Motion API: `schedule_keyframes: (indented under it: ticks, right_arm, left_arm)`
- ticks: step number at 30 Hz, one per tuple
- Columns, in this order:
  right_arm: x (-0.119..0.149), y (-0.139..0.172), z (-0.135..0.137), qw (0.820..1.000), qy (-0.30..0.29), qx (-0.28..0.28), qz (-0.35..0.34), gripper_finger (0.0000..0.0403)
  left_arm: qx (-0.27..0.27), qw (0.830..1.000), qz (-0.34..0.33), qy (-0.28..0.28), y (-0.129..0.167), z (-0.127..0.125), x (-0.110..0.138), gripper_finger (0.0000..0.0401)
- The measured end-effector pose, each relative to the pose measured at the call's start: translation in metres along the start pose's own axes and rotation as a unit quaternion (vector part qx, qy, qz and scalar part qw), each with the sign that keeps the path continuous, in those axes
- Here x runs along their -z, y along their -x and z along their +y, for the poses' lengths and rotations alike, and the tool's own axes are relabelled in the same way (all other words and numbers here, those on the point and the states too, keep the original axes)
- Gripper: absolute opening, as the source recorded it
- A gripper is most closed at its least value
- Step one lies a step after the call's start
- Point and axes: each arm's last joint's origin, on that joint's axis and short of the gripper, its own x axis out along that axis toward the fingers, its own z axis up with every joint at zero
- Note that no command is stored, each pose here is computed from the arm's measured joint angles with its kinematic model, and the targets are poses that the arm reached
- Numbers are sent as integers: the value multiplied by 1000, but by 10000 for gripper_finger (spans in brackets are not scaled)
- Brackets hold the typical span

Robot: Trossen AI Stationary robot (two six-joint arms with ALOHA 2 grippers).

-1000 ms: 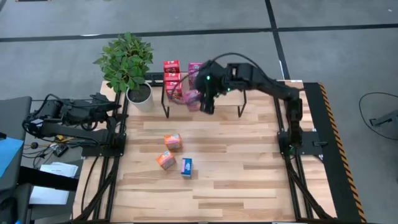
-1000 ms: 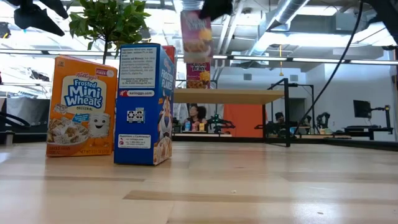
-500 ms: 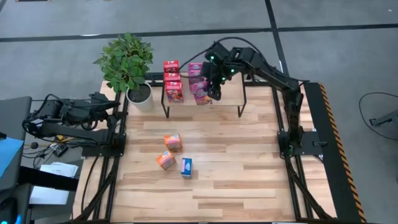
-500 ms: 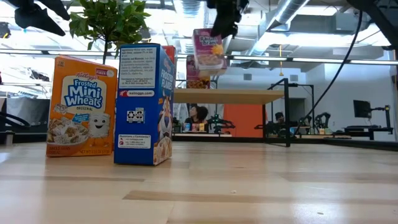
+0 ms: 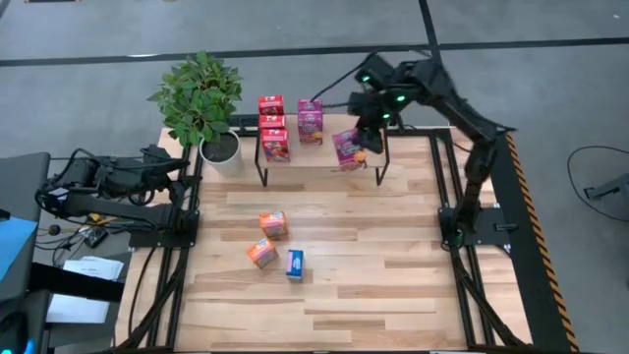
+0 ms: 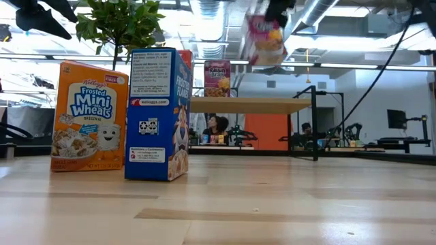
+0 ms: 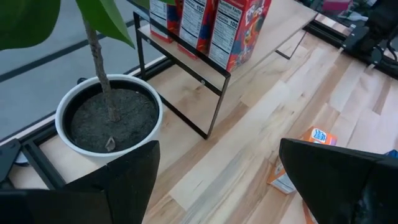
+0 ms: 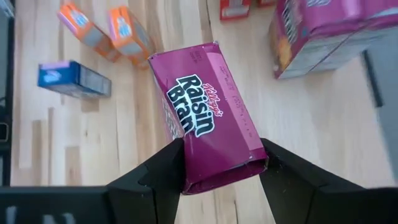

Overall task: Stack cereal on shelf
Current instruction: Put the violet cereal box on the shelf aligned with the other violet cereal box on the shelf

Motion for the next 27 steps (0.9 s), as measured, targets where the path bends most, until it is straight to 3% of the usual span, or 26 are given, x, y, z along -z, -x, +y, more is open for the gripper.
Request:
schedule_keyframes:
  ticks: [3,6,11,15,19,27]
  right_arm:
    - [7,25,8,999,-3,14,-34,217]
    - [10,26,12,997,-6,20,-68,218]
    - [30,-14,21,997,9,8,-72,215]
    - [45,-45,22,990,21,27,-138,215]
    - [39,-63,22,975,40,85,-203,218]
    - [26,-101,6,972,58,108,-198,217]
  left_arm:
    - [-4,1000,-2,3,0,0,0,321]
    - [-8,1000,-5,3,0,0,0,321]
    - [-14,1000,-9,6,0,1,-1,321]
    - [-30,999,-20,9,0,2,-1,321]
    - [-38,999,-27,16,0,2,-2,321]
    - [-38,999,-27,18,0,2,-2,321]
